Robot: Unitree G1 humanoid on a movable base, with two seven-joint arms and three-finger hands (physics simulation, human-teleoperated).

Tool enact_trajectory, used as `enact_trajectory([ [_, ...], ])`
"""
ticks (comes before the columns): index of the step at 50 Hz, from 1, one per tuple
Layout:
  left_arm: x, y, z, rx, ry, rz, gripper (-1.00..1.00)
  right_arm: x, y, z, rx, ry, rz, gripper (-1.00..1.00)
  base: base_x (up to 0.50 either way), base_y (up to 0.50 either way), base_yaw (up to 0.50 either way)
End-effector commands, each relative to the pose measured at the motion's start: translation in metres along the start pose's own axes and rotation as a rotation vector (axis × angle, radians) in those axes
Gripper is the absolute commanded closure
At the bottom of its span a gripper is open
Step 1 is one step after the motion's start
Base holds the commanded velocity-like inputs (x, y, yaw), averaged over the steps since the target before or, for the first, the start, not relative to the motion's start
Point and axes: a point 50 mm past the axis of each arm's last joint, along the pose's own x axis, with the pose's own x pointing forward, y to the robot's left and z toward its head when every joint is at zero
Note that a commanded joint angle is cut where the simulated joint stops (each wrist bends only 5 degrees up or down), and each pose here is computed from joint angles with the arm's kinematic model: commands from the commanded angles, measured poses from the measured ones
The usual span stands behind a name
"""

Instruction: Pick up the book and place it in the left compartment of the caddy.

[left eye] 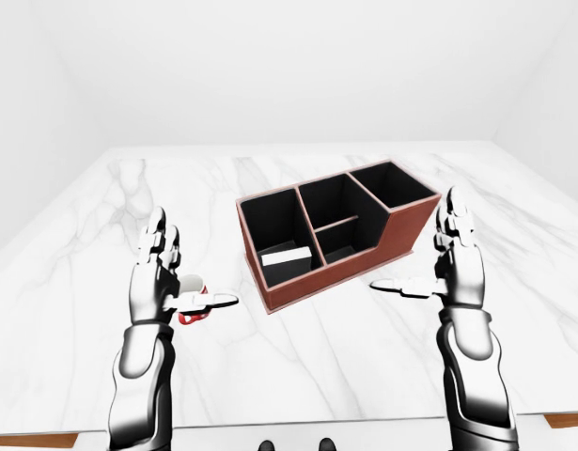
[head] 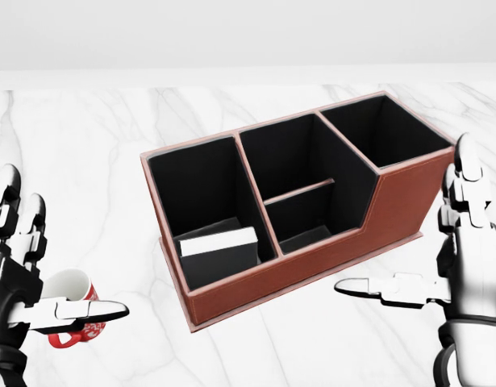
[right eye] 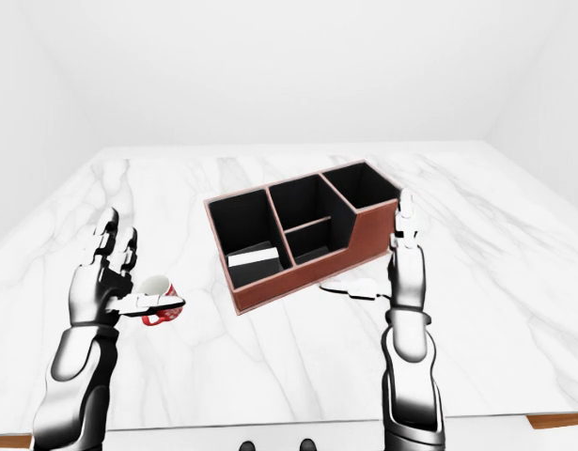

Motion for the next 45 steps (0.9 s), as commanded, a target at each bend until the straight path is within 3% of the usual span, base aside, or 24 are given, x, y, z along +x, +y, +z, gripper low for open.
enact_trajectory([
  [1,-0.005,0.002,0.014,-0.011,-0.058,0.028,-1.0,-0.028,-0.018,0.007,0.057,0.001,-0.051,-1.0,0.0,0.0,0.0],
  [6,-0.008,0.009,0.023,-0.018,-0.096,0.035,-1.0,-0.04,-0.022,0.026,0.062,-0.048,-0.057,-1.0,0.0,0.0,0.0],
  [19,-0.022,0.017,0.045,-0.038,-0.188,0.025,-1.0,-0.05,-0.019,0.041,0.07,-0.095,-0.06,-1.0,0.0,0.0,0.0],
  [26,-0.026,0.014,0.046,-0.037,-0.193,0.015,-1.0,-0.061,-0.028,0.056,0.094,-0.17,-0.104,-1.0,0.0,0.0,0.0],
  [45,-0.026,0.013,0.044,-0.043,-0.182,0.011,-1.0,-0.064,-0.021,0.056,0.083,-0.177,-0.087,-1.0,0.0,0.0,0.0],
])
